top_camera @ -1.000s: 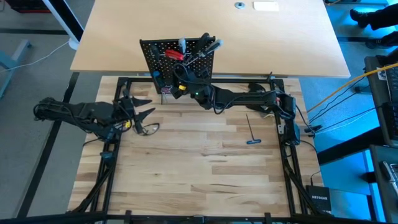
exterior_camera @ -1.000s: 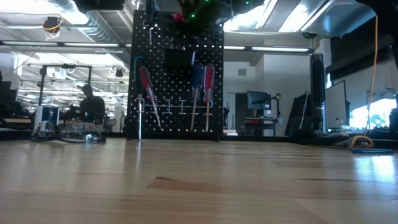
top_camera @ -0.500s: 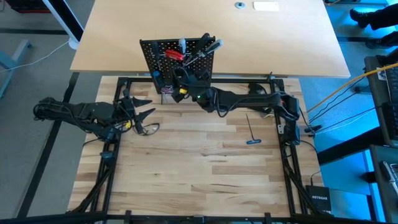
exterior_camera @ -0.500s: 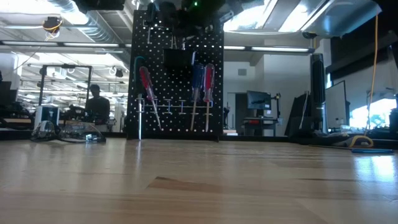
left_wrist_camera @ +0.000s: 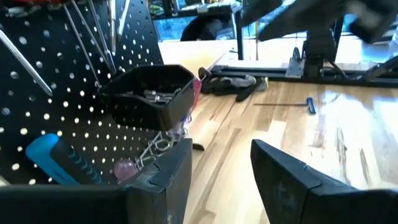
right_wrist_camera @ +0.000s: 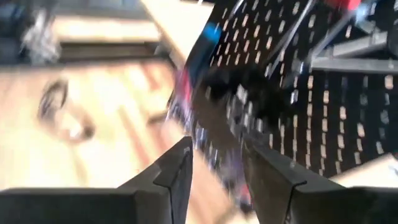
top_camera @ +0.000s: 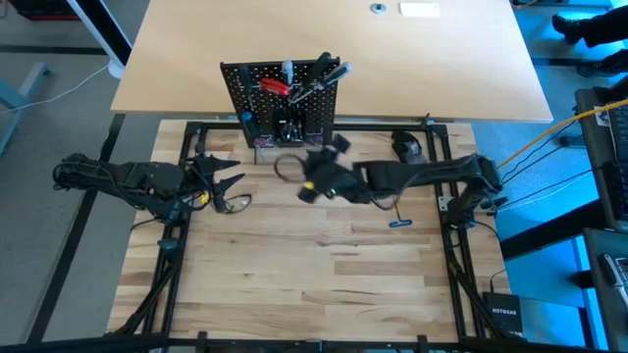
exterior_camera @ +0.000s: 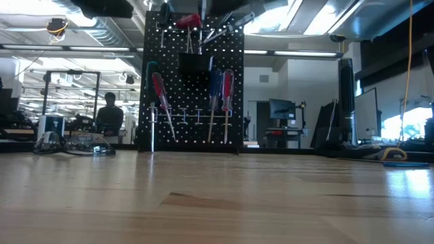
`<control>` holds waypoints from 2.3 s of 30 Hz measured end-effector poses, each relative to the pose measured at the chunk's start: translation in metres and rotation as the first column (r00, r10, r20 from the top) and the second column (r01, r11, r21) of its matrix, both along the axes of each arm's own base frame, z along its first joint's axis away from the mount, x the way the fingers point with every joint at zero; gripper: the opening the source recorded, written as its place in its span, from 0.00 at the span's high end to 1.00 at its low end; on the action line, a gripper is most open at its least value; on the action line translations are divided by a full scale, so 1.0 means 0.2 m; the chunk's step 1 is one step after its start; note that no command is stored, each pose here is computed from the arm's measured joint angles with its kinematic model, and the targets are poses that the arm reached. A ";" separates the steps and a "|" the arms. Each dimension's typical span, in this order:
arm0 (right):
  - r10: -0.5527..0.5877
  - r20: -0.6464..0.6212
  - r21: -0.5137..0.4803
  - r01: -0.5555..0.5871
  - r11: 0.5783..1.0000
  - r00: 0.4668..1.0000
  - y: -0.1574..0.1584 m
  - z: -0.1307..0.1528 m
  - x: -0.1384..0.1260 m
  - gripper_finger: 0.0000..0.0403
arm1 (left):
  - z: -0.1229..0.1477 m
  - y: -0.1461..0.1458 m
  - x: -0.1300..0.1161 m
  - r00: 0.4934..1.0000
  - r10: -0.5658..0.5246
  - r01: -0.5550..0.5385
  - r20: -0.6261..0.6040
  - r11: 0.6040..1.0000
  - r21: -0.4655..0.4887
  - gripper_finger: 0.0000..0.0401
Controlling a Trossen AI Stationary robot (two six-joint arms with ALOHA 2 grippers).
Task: Hang tools onto peg board
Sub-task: Hang the blue t-handle hex key on the peg board
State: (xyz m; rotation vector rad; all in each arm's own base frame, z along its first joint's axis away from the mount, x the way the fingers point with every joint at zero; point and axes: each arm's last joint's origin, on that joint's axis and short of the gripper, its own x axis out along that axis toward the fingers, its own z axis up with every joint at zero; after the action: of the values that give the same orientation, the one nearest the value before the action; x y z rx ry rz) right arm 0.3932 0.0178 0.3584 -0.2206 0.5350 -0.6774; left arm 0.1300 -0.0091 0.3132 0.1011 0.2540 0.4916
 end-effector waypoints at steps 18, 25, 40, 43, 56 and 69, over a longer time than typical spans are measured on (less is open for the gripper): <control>-0.324 -0.572 0.112 0.464 0.879 0.753 0.11 -0.40 -0.62 0.66 | -0.01 0.00 0.00 1.000 0.007 -0.007 -0.014 1.000 -0.020 0.61; -0.411 -0.610 0.254 0.658 0.709 0.678 -0.06 -0.64 -0.82 0.66 | -0.02 0.00 -0.01 0.999 0.009 -0.010 -0.035 1.000 -0.020 0.61; -0.237 -0.617 0.629 0.651 0.425 0.751 -0.16 -1.05 -1.04 0.66 | -0.02 0.00 -0.01 0.999 0.008 -0.009 -0.034 1.000 -0.018 0.61; -0.236 -0.600 0.643 0.637 0.425 0.764 -0.16 -1.07 -1.05 0.66 | -0.02 0.00 -0.01 0.999 0.008 -0.008 -0.034 1.000 -0.018 0.61; -0.246 -0.588 0.644 0.630 0.434 0.770 -0.16 -1.14 -1.08 0.74 | -0.02 0.00 -0.01 0.999 0.008 -0.009 -0.034 1.000 -0.018 0.61; -0.161 -0.567 0.659 0.562 0.500 0.808 -0.16 -1.14 -1.07 0.95 | -0.02 0.00 -0.01 0.999 0.004 -0.004 -0.035 1.000 -0.004 0.61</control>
State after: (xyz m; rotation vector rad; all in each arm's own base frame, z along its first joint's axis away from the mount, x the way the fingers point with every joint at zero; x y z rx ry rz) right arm 0.1800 -0.0142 0.1299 0.6761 1.3225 -0.7397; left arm 0.1287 -0.0088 0.3096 0.1053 0.2890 0.4935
